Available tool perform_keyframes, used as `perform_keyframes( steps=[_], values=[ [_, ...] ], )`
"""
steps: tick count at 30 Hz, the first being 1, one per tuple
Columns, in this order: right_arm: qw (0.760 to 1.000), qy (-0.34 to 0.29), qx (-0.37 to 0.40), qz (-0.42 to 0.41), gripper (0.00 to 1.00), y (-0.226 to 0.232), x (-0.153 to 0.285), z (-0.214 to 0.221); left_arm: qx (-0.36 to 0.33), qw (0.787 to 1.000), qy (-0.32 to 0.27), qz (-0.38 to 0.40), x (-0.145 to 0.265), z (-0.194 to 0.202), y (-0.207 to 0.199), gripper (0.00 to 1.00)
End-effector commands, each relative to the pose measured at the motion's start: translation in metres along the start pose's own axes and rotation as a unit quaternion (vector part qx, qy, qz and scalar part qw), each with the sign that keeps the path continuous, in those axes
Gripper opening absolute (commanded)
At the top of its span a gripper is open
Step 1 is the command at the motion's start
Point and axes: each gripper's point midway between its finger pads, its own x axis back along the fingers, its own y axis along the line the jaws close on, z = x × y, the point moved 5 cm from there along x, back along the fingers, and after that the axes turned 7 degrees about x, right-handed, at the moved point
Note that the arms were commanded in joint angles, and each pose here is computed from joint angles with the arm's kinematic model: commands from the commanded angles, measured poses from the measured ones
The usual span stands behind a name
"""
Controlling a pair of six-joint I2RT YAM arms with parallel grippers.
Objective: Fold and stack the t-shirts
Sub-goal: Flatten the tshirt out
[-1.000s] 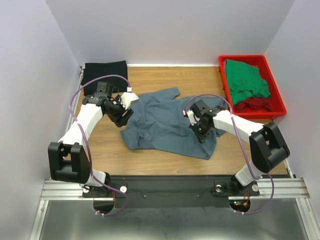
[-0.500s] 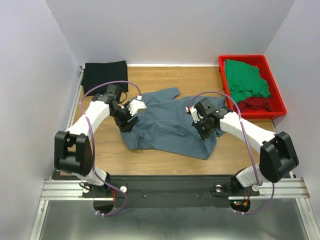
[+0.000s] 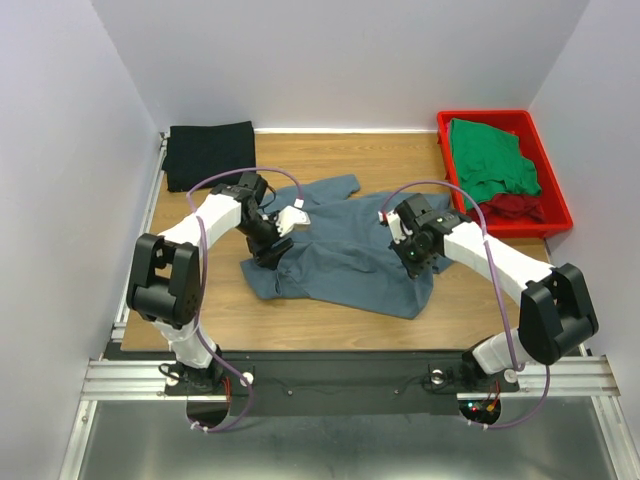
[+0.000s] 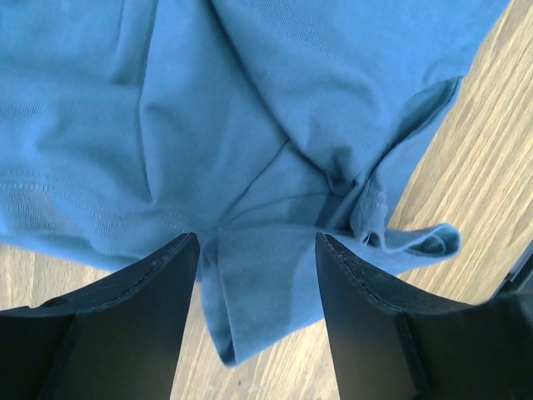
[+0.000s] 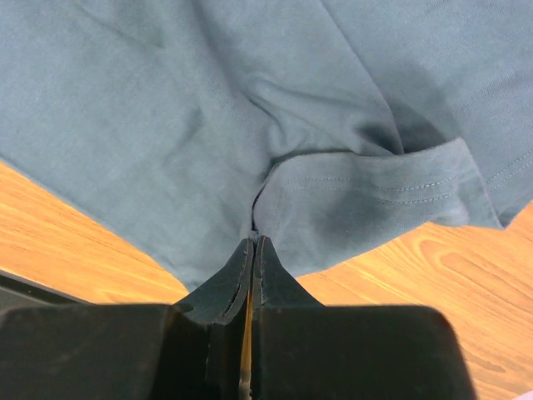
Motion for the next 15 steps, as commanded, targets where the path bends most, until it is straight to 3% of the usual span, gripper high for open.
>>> perform_keyframes(
  steps=[1, 3, 7, 13, 15],
  values=[
    [0.999, -0.03, 0.003, 0.017, 0.01, -0.008, 0.014, -0.012, -0.013, 1.0, -0.018, 0.01, 0.001, -0.015, 0.002, 0.67],
    [0.999, -0.029, 0.001, 0.017, 0.01, -0.009, 0.014, -0.012, -0.01, 1.0, -0.015, 0.013, -0.001, -0.014, 0.002, 0.62],
    [0.999, -0.031, 0.001, 0.019, 0.01, -0.011, 0.015, -0.013, -0.014, 1.0, -0.024, 0.011, 0.006, -0.019, 0.002, 0.34],
    [0.999, -0.032, -0.006, 0.035, 0.01, -0.019, 0.019, -0.013, -0.021, 0.998, -0.052, -0.016, 0.037, -0.03, -0.001, 0.03],
    [0.999, -0.033, -0.015, 0.036, 0.01, -0.024, 0.022, -0.012, -0.019, 0.998, -0.056, -0.025, 0.046, -0.03, 0.0, 0.0]
  ],
)
